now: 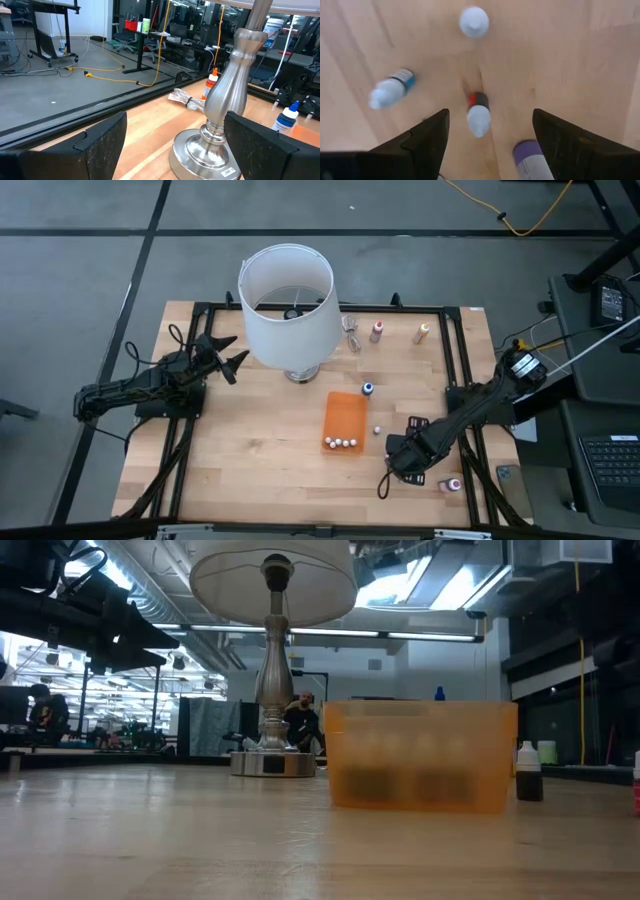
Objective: Pick & Place food coloring
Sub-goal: Put the small red food coloring bottle into the orange bin
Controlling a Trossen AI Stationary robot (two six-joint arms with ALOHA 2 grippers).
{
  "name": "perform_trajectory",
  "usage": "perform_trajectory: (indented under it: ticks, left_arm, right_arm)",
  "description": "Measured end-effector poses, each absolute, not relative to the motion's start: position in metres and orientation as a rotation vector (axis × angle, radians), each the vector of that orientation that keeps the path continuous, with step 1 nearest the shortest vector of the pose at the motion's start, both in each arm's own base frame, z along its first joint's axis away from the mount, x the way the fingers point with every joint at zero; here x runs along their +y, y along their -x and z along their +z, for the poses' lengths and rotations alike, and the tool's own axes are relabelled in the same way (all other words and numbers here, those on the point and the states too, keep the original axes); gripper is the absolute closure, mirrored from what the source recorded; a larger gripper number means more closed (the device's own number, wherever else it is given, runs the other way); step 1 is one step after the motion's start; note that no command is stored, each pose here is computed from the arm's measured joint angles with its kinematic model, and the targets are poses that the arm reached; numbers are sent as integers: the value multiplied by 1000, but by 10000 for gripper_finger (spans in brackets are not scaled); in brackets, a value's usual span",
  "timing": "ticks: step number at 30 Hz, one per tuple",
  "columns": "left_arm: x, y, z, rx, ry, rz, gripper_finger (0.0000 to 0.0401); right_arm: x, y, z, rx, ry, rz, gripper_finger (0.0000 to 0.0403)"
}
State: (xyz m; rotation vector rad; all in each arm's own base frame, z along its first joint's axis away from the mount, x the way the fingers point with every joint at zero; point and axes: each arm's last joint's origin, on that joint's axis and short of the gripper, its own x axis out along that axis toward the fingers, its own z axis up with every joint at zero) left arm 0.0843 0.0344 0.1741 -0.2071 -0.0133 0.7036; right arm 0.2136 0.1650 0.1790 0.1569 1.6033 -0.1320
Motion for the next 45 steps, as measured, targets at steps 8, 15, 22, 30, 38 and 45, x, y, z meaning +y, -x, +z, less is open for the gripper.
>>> perform_trajectory:
  ticks: [8,15,22,30,38,45]
  left_arm:
    - [34,-84,174,-13,207,704,79]
    - [34,-84,174,-13,207,704,79]
    - [34,-84,174,-13,207,704,79]
    - [34,-84,174,-13,207,704,79]
    - [34,-84,174,-13,207,704,79]
    - [34,-84,174,-13,207,704,79]
  right_arm:
    - [164,-208,165,1642,-176,-111,117]
    - [163,-207,162,1647,-168,-106,121]
    - [164,-209,162,1629,-165,-75,174]
    - [164,-209,162,1631,-169,-69,260]
    - [165,-209,162,1638,-176,-62,318]
    - [165,-208,164,1658,-188,-48,342]
